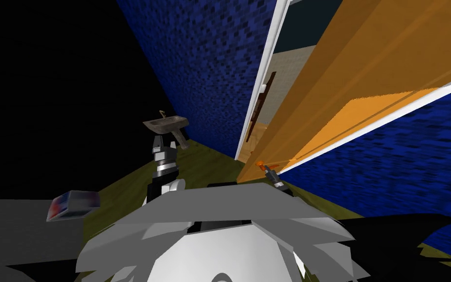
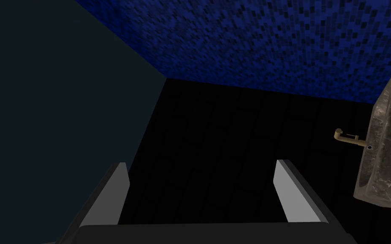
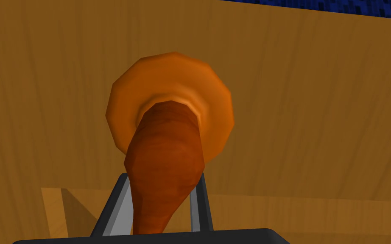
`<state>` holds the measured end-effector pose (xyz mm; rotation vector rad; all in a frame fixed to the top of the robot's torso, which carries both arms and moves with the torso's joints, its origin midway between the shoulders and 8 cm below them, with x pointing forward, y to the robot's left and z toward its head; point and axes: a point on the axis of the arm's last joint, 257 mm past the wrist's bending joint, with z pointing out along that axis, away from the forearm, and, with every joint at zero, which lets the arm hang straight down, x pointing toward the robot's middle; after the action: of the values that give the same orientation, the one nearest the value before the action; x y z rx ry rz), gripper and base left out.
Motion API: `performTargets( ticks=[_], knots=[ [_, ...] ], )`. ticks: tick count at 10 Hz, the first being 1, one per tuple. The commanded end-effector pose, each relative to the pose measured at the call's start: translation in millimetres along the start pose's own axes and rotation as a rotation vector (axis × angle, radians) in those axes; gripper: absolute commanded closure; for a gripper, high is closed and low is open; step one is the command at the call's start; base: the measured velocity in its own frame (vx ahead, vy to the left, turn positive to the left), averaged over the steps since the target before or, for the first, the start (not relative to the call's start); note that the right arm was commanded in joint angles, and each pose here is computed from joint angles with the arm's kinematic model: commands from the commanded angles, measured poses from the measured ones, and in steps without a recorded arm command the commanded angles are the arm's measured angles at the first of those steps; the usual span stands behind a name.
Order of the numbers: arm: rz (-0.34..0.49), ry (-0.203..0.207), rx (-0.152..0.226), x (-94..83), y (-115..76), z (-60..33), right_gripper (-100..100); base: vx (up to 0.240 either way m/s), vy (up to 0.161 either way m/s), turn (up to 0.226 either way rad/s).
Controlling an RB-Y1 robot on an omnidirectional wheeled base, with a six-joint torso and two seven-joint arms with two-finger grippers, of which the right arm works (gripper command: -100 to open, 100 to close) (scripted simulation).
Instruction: Pull the door open
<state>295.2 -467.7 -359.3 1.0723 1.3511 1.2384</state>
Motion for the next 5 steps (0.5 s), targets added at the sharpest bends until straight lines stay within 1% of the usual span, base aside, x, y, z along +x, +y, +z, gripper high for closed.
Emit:
performTargets(
  ticks=[1, 2, 4, 5],
  knots=[
    [-0.005, 0.004, -0.003, -1.5, 1.7, -1.6, 100, -0.205, -0.094, 0.156],
    [-0.006, 0.006, -0.004, -2.0, 2.1, -2.6, 100, -0.207, -0.096, 0.179],
    [-0.007, 0.011, -0.006, -3.0, 2.8, -4.4, 100, -0.223, -0.064, 0.157],
    [-0.008, 0.013, -0.006, -3.4, 3.1, -5.3, 100, -0.213, -0.092, 0.155]
  ],
)
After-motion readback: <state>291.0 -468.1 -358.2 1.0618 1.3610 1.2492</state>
